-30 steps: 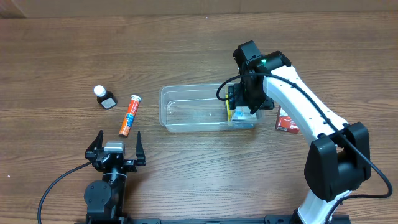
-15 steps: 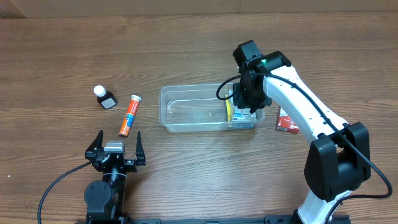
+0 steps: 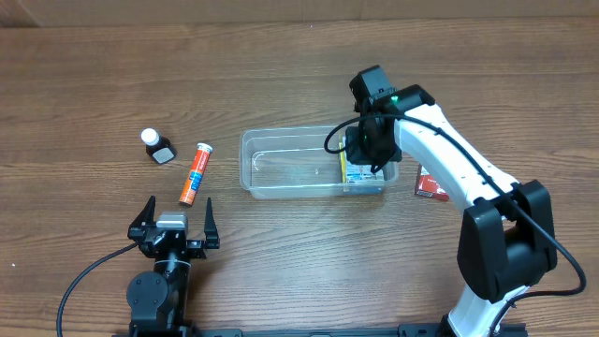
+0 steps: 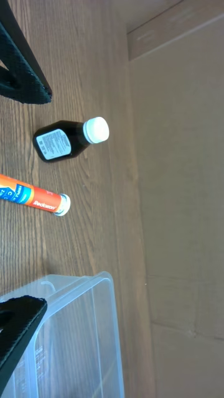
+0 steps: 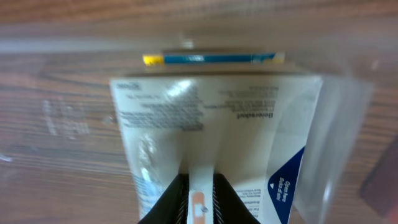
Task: Pack container
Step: 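Carry the white box and lower it into the container beside VapoDrops, then release the white box and move the right gripper to the red box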
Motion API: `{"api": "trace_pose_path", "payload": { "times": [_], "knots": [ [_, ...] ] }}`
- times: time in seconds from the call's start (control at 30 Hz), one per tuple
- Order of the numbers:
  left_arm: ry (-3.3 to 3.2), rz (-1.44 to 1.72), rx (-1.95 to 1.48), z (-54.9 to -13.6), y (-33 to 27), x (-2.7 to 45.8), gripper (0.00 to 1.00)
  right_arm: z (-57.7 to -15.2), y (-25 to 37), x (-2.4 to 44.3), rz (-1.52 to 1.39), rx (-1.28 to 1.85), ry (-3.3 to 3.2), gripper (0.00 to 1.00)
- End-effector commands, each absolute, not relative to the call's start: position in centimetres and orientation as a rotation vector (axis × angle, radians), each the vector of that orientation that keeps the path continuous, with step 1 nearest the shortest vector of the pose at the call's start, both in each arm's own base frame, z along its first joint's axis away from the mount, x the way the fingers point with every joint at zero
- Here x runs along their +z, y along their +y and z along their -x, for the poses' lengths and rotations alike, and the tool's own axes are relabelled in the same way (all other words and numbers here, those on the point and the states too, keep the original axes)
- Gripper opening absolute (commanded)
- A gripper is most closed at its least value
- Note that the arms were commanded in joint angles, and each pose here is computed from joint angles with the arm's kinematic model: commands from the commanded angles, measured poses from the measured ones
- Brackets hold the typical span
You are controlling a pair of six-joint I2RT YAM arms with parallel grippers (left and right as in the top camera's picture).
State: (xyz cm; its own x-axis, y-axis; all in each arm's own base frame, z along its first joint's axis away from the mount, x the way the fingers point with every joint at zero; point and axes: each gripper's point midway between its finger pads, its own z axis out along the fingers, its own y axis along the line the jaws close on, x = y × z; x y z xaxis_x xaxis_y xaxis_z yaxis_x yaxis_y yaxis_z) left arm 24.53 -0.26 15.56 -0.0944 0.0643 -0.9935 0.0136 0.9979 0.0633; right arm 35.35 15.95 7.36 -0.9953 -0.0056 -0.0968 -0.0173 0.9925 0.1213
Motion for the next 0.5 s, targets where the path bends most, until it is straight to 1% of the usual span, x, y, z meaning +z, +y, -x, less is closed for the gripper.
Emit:
{"api": "trace_pose_path", "payload": {
  "times": [0.0,0.17,0.23,0.27,0.47],
  "knots": [
    [1.657,-0.075,0.051,-24.5,-0.3,15.6,1.0,-34.4,16.1,5.8,0.027,0.199,3.082,0.15],
    [1.658,-0.075,0.051,-24.5,-0.3,15.6,1.0,-34.8,15.9,5.9,0.044,0.181,3.066,0.15],
    [1.658,-0.075,0.051,-24.5,-0.3,15.6,1.0,-35.3,16.1,6.7,0.066,0.189,3.051,0.16],
    [1.658,-0.075,0.051,-24.5,-0.3,15.6,1.0,-35.6,16.3,7.6,0.084,0.193,3.039,0.16],
    [1.657,-0.075,0.051,-24.5,-0.3,15.6,1.0,-37.6,16.5,13.4,0.138,0.179,2.959,0.25]
  ]
}}
